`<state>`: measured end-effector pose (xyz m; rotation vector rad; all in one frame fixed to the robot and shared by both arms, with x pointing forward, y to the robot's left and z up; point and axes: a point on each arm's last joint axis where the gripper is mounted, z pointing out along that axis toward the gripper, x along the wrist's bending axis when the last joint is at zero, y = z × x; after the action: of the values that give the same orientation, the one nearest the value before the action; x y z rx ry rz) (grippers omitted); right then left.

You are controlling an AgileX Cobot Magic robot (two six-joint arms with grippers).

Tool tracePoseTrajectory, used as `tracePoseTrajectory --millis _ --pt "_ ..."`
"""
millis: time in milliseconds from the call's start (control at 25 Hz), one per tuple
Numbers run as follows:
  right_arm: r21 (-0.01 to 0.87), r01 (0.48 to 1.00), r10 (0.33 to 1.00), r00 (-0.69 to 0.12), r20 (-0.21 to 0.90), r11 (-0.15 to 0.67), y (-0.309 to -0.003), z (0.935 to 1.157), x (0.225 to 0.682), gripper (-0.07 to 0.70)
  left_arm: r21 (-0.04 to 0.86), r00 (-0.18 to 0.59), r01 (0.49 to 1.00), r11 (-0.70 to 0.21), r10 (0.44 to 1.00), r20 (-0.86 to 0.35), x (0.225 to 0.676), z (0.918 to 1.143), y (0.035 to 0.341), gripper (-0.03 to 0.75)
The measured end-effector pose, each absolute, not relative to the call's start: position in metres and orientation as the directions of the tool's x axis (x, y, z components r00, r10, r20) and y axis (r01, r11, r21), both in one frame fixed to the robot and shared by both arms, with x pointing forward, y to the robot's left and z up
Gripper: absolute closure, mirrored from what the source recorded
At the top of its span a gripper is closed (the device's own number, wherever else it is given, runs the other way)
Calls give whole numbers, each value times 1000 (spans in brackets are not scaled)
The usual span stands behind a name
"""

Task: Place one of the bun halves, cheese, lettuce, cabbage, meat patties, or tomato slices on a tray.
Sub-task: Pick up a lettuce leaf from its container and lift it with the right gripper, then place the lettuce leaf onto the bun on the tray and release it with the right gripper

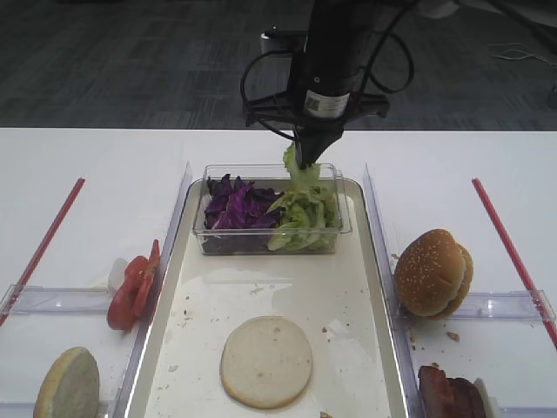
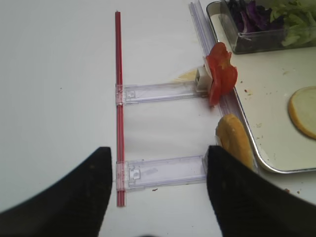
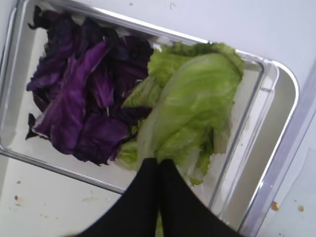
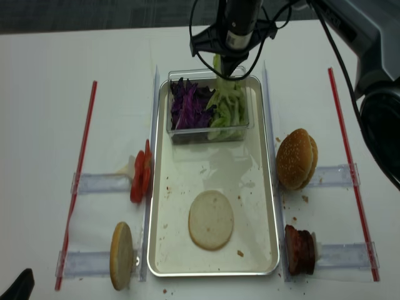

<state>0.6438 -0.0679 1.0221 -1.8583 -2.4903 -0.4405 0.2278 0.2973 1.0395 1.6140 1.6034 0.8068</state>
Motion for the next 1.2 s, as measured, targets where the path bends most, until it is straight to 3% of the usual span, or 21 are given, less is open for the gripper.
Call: tracePoseTrajectory --millis 440,880,1200 --pt "181 925 923 -360 132 335 -85 1030 615 613 833 34 553 24 998 -51 228 1039 297 288" --pt "87 919 909 -394 140 385 -105 1021 572 613 833 33 553 23 998 -50 228 1039 297 288" --pt "90 899 887 -438 146 429 -108 1013 532 613 833 33 553 23 998 -50 228 1039 297 288"
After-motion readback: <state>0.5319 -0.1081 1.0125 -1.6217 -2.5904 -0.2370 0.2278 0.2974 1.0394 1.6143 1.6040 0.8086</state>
